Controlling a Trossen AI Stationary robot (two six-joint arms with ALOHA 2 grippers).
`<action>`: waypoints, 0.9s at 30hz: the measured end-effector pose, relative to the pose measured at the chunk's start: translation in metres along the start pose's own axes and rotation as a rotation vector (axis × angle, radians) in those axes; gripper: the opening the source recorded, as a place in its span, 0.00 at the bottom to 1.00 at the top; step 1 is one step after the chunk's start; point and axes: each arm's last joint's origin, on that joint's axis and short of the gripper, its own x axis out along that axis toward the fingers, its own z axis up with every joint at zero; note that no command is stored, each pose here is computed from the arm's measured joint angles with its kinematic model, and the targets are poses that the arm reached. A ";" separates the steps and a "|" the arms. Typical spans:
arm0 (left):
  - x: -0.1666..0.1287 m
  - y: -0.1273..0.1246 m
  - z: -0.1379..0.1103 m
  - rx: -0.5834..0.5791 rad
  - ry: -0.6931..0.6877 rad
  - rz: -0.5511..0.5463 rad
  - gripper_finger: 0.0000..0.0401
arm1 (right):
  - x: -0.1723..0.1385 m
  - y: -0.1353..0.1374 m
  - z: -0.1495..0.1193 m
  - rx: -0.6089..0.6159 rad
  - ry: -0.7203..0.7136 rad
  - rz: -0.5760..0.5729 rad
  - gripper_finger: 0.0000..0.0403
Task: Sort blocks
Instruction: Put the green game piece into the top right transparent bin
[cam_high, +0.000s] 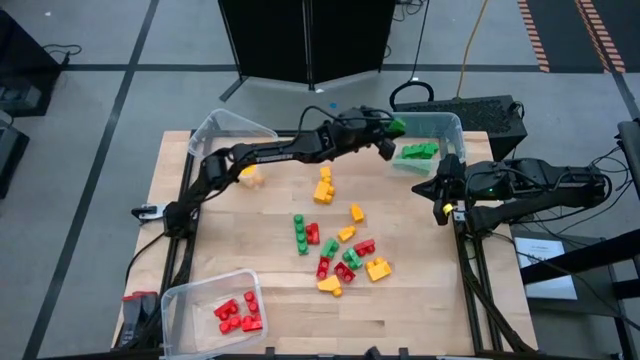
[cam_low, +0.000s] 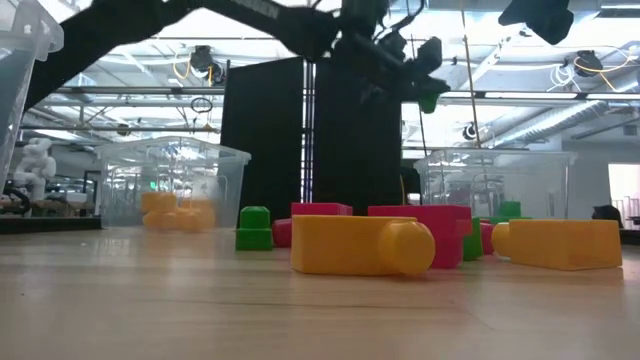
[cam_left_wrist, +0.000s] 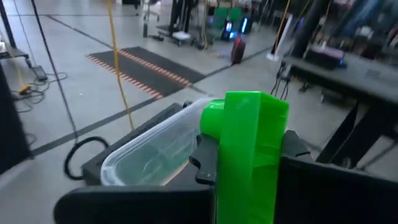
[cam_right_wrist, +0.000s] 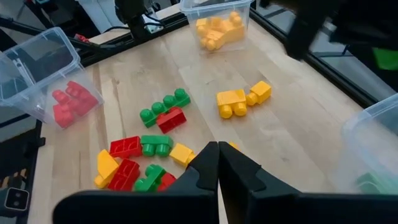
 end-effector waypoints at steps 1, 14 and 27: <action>0.004 0.003 -0.003 -0.026 -0.021 -0.006 0.02 | 0.000 0.000 0.000 -0.005 0.000 0.000 0.02; 0.037 0.022 -0.048 -0.126 -0.076 -0.044 0.03 | 0.000 0.000 0.000 -0.059 0.001 -0.001 0.02; 0.038 0.023 -0.045 0.023 -0.102 -0.111 0.35 | 0.000 0.000 0.000 -0.070 0.002 -0.002 0.02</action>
